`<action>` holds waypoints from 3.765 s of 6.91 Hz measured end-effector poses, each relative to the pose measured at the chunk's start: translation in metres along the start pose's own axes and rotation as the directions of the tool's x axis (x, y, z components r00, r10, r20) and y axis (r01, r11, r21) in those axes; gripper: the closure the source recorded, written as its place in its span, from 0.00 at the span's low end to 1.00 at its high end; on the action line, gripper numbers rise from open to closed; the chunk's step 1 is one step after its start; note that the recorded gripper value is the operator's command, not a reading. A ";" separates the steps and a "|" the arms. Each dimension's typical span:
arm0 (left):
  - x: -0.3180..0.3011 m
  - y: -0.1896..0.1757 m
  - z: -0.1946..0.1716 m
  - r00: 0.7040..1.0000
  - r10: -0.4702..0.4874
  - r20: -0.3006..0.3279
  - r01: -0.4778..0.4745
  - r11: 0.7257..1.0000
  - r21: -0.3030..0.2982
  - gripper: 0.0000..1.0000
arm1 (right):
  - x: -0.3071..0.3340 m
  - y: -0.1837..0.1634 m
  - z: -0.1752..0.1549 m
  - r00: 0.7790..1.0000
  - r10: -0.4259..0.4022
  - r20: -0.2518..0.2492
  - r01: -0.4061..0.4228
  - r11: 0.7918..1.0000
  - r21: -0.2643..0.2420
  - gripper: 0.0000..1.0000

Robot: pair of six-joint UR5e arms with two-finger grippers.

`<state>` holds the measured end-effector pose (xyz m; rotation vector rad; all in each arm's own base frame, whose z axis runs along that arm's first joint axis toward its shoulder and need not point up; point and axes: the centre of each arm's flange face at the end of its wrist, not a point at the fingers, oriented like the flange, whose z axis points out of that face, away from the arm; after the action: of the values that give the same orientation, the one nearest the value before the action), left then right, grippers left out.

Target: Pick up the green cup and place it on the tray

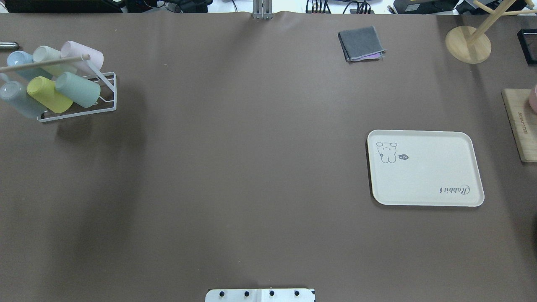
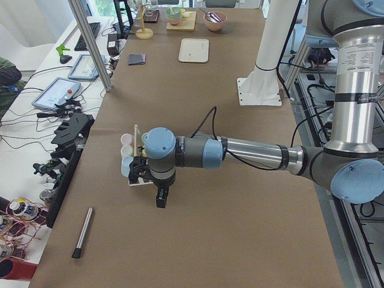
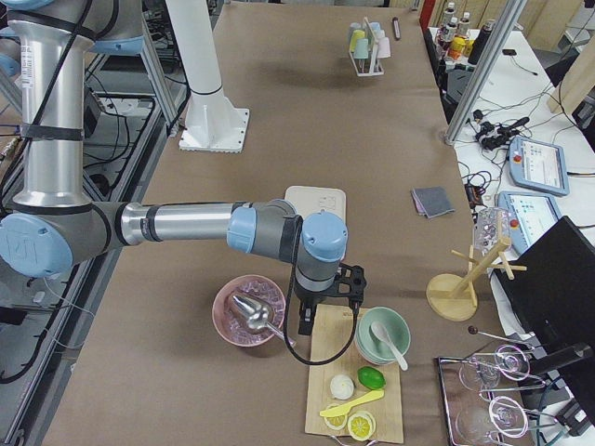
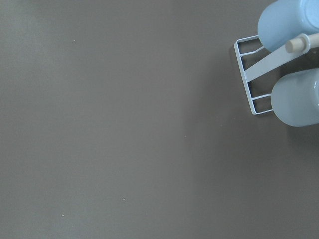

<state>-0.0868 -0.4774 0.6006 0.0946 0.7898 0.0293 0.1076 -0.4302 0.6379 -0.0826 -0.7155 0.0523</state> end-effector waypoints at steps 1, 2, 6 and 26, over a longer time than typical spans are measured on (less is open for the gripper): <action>0.000 0.000 0.000 1.000 0.001 0.000 -0.001 1.000 0.001 0.01 | -0.001 -0.001 -0.001 1.000 -0.001 0.001 0.001 1.000 0.002 0.00; 0.001 0.001 -0.001 1.000 0.004 0.001 -0.004 1.000 0.004 0.01 | -0.002 -0.002 -0.002 1.000 -0.003 0.001 0.003 1.000 0.004 0.00; -0.001 -0.002 0.001 0.999 0.048 0.008 -0.048 0.998 0.046 0.01 | -0.004 -0.004 -0.004 1.000 -0.008 0.000 0.008 1.000 0.009 0.00; 0.229 -0.069 0.005 0.330 0.731 0.597 -0.932 0.354 0.081 0.01 | -0.046 -0.020 0.004 1.000 -0.017 0.000 0.017 1.000 -0.008 0.00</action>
<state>0.0779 -0.5327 0.4355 0.9376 0.1338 0.8699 0.0711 -0.4534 0.6129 -0.0844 -0.7162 0.0336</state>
